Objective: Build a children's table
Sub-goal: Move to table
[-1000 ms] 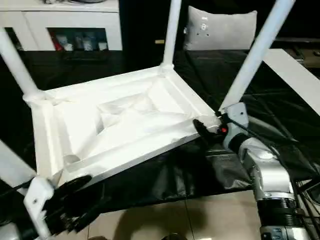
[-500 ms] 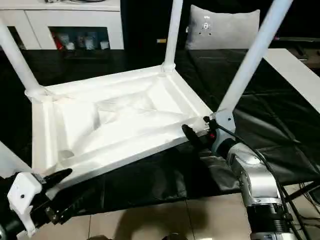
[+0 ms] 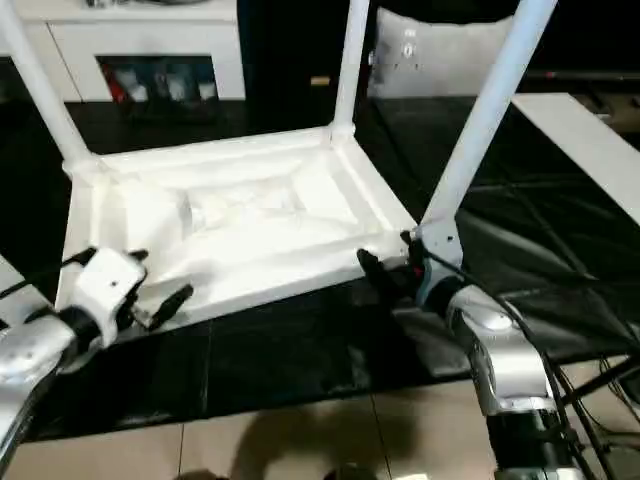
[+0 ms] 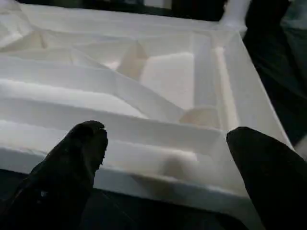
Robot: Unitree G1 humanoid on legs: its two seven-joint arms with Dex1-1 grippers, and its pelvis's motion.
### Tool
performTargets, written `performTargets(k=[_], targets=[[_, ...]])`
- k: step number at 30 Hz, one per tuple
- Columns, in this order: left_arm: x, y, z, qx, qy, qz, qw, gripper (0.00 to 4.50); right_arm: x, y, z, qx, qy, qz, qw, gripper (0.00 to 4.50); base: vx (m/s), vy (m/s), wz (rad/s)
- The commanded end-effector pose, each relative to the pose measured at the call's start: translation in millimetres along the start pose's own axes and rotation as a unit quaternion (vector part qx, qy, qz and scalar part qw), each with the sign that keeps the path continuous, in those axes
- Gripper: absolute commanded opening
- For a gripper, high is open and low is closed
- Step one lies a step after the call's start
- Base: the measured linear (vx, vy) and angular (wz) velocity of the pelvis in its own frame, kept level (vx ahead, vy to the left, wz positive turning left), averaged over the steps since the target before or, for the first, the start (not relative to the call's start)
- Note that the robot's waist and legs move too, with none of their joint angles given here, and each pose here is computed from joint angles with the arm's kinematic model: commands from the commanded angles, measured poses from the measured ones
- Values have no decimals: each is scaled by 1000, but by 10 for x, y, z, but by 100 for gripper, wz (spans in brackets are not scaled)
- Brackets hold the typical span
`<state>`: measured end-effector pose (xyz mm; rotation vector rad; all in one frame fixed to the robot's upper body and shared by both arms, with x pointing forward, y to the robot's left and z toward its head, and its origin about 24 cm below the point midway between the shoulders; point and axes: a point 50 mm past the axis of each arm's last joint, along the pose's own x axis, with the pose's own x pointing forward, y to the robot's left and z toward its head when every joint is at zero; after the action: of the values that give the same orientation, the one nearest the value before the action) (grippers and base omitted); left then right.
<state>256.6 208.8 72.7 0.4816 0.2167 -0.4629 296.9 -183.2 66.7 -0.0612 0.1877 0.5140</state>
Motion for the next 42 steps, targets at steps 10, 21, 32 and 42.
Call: performTargets(k=[10, 21, 32, 42], targets=[[49, -251, 167, -10, -58, -165, 985, 447, -16, 190, 1, -3, 0, 60, 998, 450, 0, 0, 0], [281, -11, 58, 129, 24, -86, 988, 447, -206, 377, -37, -21, 30, 189, 981, 450, 0, 0, 0], [626, 135, 194, 143, 9, 24, 989, 447, -192, 375, -71, -25, 33, 168, 985, 450, 0, 0, 0], [435, 25, 197, -5, -67, 81, 994, 447, -167, 363, -73, -22, 16, 124, 992, 450, 0, 0, 0]])
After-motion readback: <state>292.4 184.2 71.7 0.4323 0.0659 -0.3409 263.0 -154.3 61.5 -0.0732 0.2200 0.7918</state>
